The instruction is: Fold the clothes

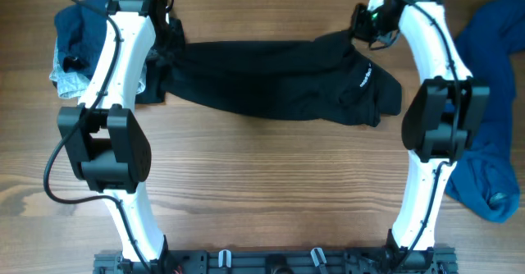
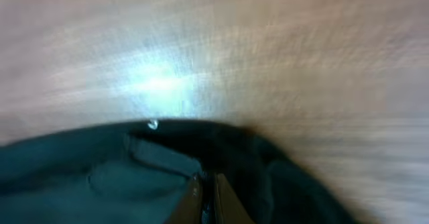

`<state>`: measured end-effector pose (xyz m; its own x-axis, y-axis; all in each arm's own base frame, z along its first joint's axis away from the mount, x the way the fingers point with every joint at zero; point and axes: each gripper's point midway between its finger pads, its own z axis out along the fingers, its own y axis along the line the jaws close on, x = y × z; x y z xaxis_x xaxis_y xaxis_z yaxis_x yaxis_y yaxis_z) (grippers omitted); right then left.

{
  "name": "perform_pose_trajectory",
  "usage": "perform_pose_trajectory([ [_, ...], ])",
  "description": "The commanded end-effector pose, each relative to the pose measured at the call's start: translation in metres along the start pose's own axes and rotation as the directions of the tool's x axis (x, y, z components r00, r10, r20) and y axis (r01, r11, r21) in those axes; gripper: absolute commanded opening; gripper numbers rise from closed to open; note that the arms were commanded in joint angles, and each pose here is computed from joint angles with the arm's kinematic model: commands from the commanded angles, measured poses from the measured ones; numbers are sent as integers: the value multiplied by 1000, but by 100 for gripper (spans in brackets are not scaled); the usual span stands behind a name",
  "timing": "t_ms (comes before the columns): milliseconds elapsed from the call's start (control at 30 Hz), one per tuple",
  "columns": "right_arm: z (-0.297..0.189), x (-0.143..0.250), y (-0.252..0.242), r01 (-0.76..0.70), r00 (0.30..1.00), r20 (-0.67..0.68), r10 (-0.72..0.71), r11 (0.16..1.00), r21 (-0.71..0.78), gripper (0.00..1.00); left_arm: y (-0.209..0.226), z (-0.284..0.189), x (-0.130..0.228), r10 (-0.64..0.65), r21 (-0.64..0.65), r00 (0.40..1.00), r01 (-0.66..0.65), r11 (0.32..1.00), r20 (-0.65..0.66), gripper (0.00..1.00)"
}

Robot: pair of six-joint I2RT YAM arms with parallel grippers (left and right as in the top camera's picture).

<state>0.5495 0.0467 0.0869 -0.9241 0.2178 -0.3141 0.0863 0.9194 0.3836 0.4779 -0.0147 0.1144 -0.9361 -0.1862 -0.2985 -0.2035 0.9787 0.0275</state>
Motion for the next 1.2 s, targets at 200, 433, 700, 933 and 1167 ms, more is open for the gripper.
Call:
perform_pose_trajectory([
  [200, -131, -29, 32, 140, 972, 197, -128, 989, -48, 4, 3, -30, -11, -28, 23, 997, 27, 999, 72, 4],
  [433, -168, 10, 15, 132, 987, 92, -130, 991, -13, 4, 6, -78, -21, -42, 52, 984, 33, 998, 175, 4],
  [700, -177, 41, -22, 94, 995, -31, -93, 996, 13, 4, 7, -75, -15, -39, 45, 988, 32, 998, 151, 4],
  [933, -174, 45, -26, 114, 992, -51, -112, 993, 20, 4, 6, -57, -14, -23, 34, 992, 19, 999, 120, 4],
  [1167, -140, 77, -44, 63, 984, -169, -58, 998, 24, 4, 4, -29, -11, 5, 18, 998, -6, 1000, 70, 4],
])
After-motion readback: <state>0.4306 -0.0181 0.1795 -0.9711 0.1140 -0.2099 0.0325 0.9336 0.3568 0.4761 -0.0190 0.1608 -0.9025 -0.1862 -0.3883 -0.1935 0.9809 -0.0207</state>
